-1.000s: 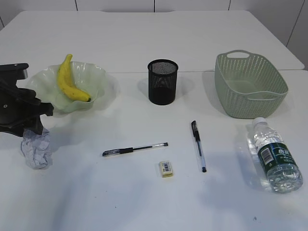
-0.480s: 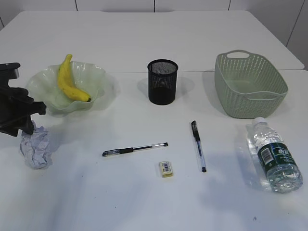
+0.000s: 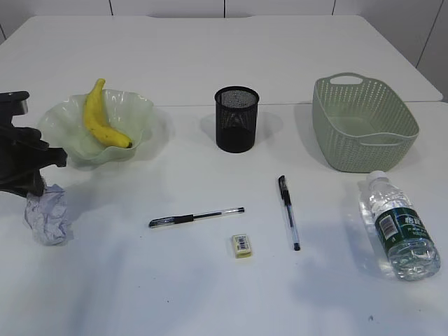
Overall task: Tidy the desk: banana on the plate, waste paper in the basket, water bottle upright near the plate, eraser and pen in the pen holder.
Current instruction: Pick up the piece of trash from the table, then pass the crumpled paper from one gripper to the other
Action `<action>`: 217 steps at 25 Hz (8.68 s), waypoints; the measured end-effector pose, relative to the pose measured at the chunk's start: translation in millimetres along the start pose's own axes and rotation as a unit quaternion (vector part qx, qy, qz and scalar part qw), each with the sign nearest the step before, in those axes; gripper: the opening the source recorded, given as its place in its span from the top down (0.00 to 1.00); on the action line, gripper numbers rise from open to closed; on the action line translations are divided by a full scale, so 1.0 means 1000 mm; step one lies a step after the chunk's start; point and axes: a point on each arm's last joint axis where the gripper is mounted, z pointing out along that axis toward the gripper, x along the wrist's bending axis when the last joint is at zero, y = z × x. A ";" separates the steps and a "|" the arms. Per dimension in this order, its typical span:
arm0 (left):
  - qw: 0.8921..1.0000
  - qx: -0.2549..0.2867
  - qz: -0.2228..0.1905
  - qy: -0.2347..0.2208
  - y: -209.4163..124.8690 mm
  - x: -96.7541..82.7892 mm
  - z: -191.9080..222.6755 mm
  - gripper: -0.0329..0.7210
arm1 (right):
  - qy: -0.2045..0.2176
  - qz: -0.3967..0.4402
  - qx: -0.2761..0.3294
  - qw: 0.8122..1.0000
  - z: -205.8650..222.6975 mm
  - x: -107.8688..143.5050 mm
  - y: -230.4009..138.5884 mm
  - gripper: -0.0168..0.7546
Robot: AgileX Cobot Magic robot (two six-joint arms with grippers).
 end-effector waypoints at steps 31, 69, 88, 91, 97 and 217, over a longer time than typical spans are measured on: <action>0.998 0.020 0.052 -0.008 -0.008 0.002 -0.060 0.98 | 0.000 -0.004 0.000 1.000 0.000 0.000 0.000 0.22; 0.912 -0.085 0.137 -0.378 -0.043 -0.073 -0.192 0.98 | 0.184 0.025 0.010 0.983 0.030 0.028 0.021 0.22; 0.887 -0.098 0.161 -0.422 -0.061 -0.111 -0.202 0.98 | 0.231 0.016 0.012 0.973 0.057 0.031 0.033 0.22; 0.887 -0.098 0.161 -0.422 -0.061 -0.111 -0.202 0.98 | 0.236 0.015 0.006 0.972 0.057 0.032 0.034 0.22; 0.887 -0.098 0.159 -0.423 -0.061 -0.111 -0.203 0.98 | 0.261 0.023 -0.001 0.965 0.062 0.034 0.039 0.22; 0.884 -0.099 0.148 -0.432 -0.060 -0.113 -0.204 0.93 | 0.465 -0.029 -0.022 0.884 0.141 0.125 0.070 0.98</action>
